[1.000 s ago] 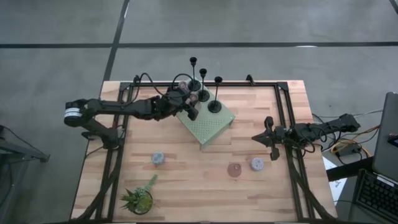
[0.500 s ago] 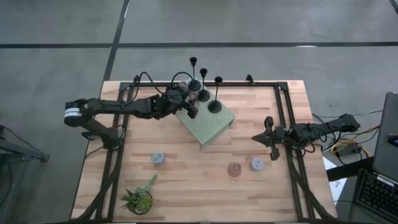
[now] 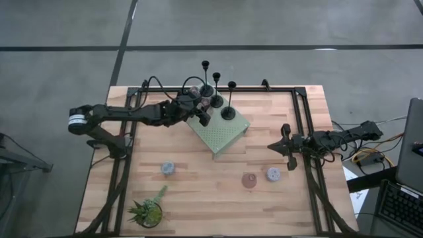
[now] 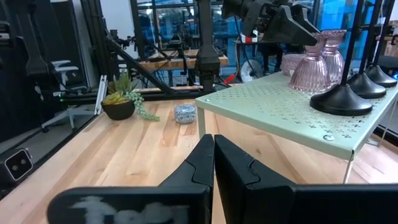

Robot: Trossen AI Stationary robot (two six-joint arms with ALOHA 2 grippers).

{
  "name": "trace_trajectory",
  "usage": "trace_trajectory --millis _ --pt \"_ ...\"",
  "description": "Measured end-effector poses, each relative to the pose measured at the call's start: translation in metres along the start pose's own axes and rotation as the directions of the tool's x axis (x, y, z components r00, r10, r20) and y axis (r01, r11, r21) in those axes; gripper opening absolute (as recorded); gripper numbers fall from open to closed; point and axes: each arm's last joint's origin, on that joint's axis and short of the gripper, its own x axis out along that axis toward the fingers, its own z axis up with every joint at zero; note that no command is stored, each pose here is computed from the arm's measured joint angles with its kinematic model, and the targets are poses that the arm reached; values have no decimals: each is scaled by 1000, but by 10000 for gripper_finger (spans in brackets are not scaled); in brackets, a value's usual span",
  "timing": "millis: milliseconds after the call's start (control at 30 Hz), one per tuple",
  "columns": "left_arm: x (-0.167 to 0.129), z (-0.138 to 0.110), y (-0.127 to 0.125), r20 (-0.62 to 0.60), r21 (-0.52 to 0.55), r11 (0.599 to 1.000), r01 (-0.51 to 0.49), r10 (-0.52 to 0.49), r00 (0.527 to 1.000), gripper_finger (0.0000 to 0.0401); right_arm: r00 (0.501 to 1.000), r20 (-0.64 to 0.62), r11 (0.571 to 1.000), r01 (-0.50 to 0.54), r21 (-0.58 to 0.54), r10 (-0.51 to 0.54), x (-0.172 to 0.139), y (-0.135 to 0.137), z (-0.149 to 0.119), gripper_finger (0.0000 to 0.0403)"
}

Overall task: Pick & Place candle stick holders
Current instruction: Put the left pink glass candle holder on the shelf aligned with the black candle holder, then put the pink glass candle holder on the shelf aligned with the black candle holder

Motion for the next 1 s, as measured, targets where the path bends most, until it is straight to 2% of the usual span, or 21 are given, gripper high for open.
trace_trajectory --millis 500,700,1000 --pt "-2 -1 -2 -21 -3 1000 27 -27 999 269 1000 0 1000 0 3 0 0 0 0 8" --pt "-12 4 -4 -9 -11 997 78 -78 997 303 1000 0 1000 0 0 0 0 0 0 8" --pt "-29 15 -3 52 20 994 109 -109 993 312 1000 0 1000 0 3 0 0 0 0 8"
